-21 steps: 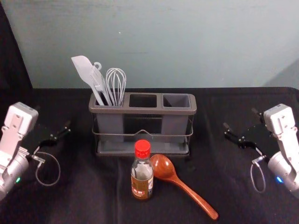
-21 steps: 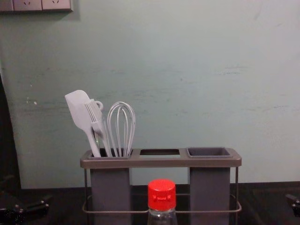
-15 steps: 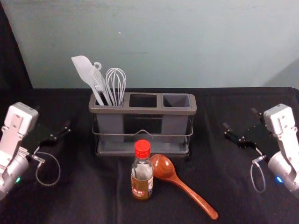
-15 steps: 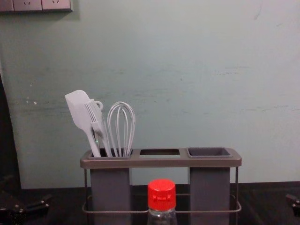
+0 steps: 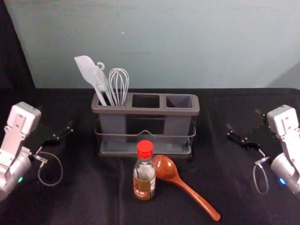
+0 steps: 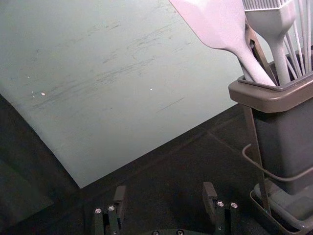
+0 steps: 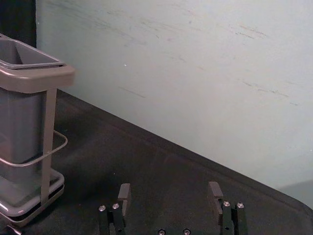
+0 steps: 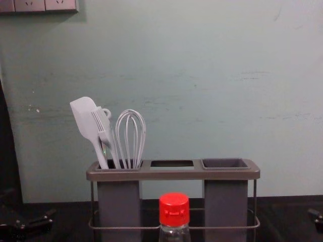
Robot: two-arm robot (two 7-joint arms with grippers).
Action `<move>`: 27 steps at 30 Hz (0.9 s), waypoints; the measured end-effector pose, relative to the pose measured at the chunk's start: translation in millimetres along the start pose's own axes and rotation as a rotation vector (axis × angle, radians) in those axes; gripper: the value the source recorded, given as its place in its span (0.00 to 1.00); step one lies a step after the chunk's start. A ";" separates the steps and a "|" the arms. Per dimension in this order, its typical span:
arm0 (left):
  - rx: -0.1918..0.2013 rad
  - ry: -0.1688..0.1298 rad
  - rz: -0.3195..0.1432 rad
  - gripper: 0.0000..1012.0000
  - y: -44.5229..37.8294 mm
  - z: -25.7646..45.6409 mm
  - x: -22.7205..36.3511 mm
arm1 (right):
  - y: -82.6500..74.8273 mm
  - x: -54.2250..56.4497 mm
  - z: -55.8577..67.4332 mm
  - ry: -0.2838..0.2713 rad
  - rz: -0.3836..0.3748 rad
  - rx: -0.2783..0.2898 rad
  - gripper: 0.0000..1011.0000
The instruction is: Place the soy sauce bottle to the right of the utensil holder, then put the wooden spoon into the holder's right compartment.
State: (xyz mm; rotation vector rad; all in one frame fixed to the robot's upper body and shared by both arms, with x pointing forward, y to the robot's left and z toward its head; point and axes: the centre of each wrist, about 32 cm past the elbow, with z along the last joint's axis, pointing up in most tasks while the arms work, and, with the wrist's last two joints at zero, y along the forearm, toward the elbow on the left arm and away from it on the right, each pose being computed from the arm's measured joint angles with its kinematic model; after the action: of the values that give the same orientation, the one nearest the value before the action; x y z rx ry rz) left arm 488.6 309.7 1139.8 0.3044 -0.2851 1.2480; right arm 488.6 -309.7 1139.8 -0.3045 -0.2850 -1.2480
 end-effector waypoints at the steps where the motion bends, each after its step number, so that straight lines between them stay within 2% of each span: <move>1: 0.000 0.000 0.000 1.00 0.0 0.0 0.0 | 0.0 0.0 0.0 0.000 0.000 0.000 0.99; 27: 0.000 0.000 0.000 1.00 0.0 0.0 0.0 | 0.0 0.0 0.0 0.000 0.000 0.000 0.99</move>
State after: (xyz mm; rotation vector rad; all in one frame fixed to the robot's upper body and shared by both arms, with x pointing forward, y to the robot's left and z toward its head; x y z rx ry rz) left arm 488.6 309.7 1139.8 0.3045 -0.2850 1.2480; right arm 488.6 -309.6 1139.8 -0.3045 -0.2850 -1.2479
